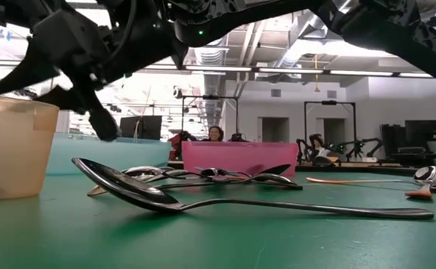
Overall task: Sort silverware by color (type)
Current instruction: Put the orange spoon into the blue bin
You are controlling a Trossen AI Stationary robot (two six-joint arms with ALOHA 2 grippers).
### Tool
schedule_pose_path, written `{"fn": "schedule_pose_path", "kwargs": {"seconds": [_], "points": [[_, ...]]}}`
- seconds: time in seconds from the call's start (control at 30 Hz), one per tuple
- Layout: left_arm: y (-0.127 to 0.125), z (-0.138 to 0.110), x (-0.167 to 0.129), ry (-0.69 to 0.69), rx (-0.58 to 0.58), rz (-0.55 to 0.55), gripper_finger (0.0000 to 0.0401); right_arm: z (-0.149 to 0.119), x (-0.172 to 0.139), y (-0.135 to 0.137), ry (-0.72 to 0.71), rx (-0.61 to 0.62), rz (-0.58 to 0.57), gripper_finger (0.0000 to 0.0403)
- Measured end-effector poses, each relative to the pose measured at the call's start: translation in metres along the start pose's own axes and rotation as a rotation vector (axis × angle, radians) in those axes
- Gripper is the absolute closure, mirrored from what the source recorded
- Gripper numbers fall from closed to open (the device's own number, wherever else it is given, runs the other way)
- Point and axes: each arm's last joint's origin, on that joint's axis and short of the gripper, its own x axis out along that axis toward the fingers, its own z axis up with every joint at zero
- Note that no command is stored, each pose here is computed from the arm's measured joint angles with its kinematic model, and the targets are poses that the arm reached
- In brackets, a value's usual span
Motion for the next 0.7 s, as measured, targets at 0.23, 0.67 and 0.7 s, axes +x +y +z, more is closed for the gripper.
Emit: {"fn": "schedule_pose_path", "kwargs": {"seconds": [0.23, 0.67, 0.7], "points": [[0.0, 0.0, 0.0, -0.002, 0.005, 0.012, 0.0243, -0.001, -0.022, -0.027, 0.036, 0.16, -0.028, 0.028], [0.0, 0.0, 0.0, -0.002, -0.004, 0.011, 0.0243, -0.008, -0.093, -0.062, 0.518, 0.802, 0.041, 0.028], [0.0, 0.0, 0.0, -0.002, -0.004, 0.011, 0.0243, -0.008, -0.099, -0.06, 0.565, 0.864, 0.069, 0.028]]}}
